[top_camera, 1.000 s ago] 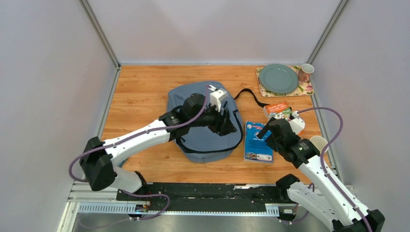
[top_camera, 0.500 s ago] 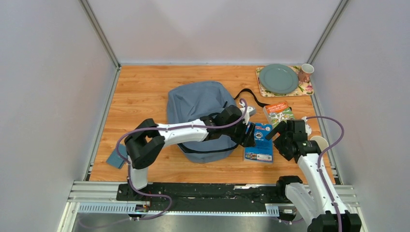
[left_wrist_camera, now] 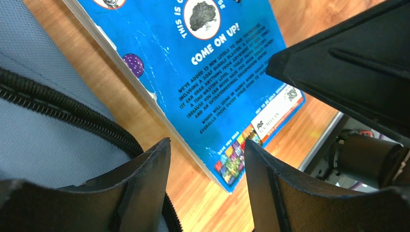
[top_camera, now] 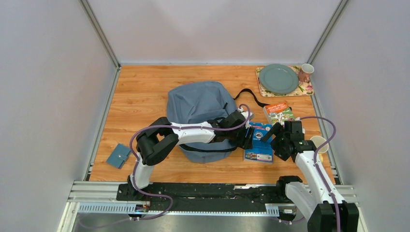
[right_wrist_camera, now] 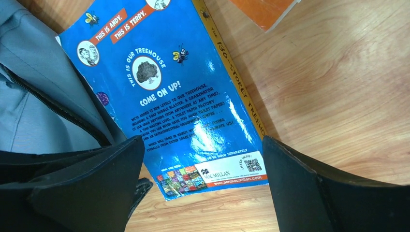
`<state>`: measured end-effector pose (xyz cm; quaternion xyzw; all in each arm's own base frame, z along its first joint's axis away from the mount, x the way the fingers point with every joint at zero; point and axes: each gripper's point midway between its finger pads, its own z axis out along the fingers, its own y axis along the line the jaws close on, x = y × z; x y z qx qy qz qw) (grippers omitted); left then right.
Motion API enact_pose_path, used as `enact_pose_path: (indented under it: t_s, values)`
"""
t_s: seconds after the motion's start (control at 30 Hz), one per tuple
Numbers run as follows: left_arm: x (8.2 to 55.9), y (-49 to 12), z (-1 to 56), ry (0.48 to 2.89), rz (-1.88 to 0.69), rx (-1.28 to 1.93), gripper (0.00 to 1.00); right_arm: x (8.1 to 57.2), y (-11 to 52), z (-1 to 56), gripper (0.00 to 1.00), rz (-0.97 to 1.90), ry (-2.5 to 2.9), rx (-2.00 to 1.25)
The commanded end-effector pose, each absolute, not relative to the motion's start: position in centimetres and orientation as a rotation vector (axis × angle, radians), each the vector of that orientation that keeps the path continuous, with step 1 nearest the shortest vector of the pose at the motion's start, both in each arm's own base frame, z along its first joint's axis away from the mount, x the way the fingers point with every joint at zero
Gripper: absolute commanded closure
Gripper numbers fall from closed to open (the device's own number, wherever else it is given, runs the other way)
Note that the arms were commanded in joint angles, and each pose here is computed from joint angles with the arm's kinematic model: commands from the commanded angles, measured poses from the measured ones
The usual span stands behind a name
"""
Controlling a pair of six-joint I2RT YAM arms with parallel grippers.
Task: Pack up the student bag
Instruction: Pick up the book from the center of the board.
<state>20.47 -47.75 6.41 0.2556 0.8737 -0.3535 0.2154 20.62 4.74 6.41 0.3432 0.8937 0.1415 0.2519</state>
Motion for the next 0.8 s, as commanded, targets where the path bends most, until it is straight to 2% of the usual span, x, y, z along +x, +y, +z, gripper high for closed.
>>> enact_pose_path:
  t_s: [0.0, 0.2, 0.5, 0.6, 0.73, 0.77]
  values:
    - [20.4, -48.2, 4.4, 2.480, -0.960, 0.689, 0.34, 21.4, 5.1, 5.6, 0.05, 0.419, 2.438, 0.900]
    - [19.6, -48.7, 3.5, 2.511, -1.011, 0.702, 0.34, 21.4, 6.1, 4.0, 0.06, 0.474, 2.502, 0.908]
    - [18.5, -51.7, 9.1, 2.331, -1.292, 0.755, 0.39, 20.7, 8.2, 3.5, 0.21, 0.636, 2.538, 0.887]
    - [18.0, -52.0, 10.4, 2.296, -1.344, 0.766, 0.44, 20.7, 8.2, 3.7, 0.23, 0.644, 2.523, 0.887]
    - [17.7, -52.2, 11.3, 2.262, -1.373, 0.778, 0.59, 20.5, 8.3, 3.7, 0.24, 0.651, 2.520, 0.890]
    - [17.6, -52.2, 11.7, 2.253, -1.375, 0.774, 0.59, 20.6, 8.3, 3.7, 0.24, 0.652, 2.518, 0.891]
